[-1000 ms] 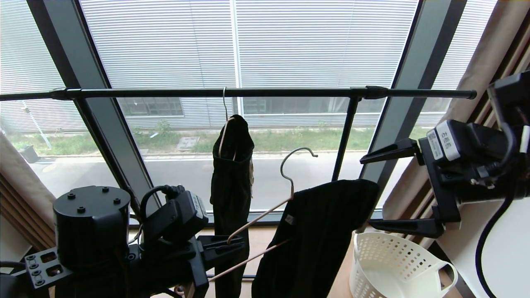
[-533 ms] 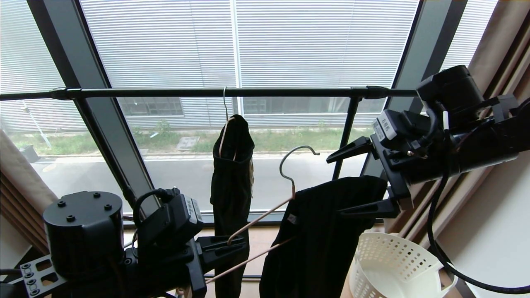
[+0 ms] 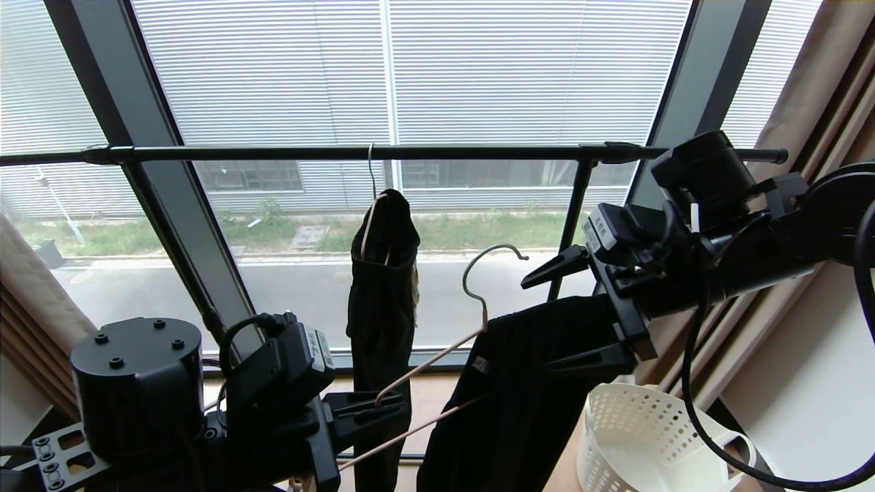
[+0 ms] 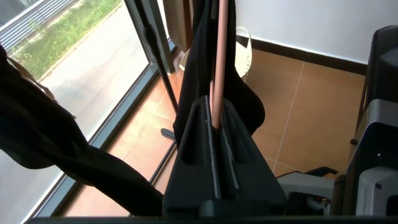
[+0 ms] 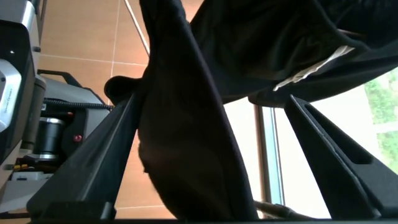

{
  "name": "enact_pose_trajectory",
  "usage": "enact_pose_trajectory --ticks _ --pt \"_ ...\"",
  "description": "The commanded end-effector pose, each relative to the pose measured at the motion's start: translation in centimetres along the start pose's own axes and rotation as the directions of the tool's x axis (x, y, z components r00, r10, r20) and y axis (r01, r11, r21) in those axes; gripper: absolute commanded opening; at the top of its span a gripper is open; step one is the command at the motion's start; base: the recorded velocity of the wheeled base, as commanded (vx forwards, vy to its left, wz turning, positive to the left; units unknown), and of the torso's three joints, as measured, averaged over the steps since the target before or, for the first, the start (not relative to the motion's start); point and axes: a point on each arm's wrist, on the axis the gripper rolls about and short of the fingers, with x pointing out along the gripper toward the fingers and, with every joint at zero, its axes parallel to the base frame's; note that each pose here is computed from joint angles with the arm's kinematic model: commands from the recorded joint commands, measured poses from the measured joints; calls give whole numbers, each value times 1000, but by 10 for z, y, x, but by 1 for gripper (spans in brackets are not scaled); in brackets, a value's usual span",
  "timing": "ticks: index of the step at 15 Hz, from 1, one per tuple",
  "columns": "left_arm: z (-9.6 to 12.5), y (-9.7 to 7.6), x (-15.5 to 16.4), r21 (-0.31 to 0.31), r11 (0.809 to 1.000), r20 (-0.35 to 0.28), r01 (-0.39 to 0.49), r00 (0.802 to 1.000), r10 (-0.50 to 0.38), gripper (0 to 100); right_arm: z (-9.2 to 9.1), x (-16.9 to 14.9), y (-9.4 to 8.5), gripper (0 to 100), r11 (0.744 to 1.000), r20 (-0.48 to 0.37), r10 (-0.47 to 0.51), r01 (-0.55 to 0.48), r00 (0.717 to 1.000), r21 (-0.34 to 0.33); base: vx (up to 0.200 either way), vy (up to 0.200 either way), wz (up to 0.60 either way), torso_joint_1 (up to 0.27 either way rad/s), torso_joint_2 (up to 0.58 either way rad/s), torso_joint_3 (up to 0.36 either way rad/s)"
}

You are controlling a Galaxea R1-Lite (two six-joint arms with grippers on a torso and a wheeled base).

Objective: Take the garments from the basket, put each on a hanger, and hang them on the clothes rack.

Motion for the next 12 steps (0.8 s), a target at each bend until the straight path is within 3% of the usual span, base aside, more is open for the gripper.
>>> enact_pose_trajectory --ticks 1,9,10,12 --pt "-1 0 1 -3 1000 -4 1 1000 -1 0 -1 2 0 0 1000 -3 6 -6 1000 7 0 0 0 0 0 0" --pt "0 1 1 -6 1000 -2 -1 1000 1 0 0 -1 2 0 1000 0 2 -2 1000 0 0 0 0 0 0 0" --pt "0 1 1 -5 1000 0 -2 1000 2 100 0 -1 3 0 1000 1 3 -3 1000 -2 0 0 0 0 0 0" --pt "1 1 0 -2 1000 4 -4 1000 4 100 1 -3 3 0 1000 2 -1 1 1000 -5 0 0 0 0 0 0"
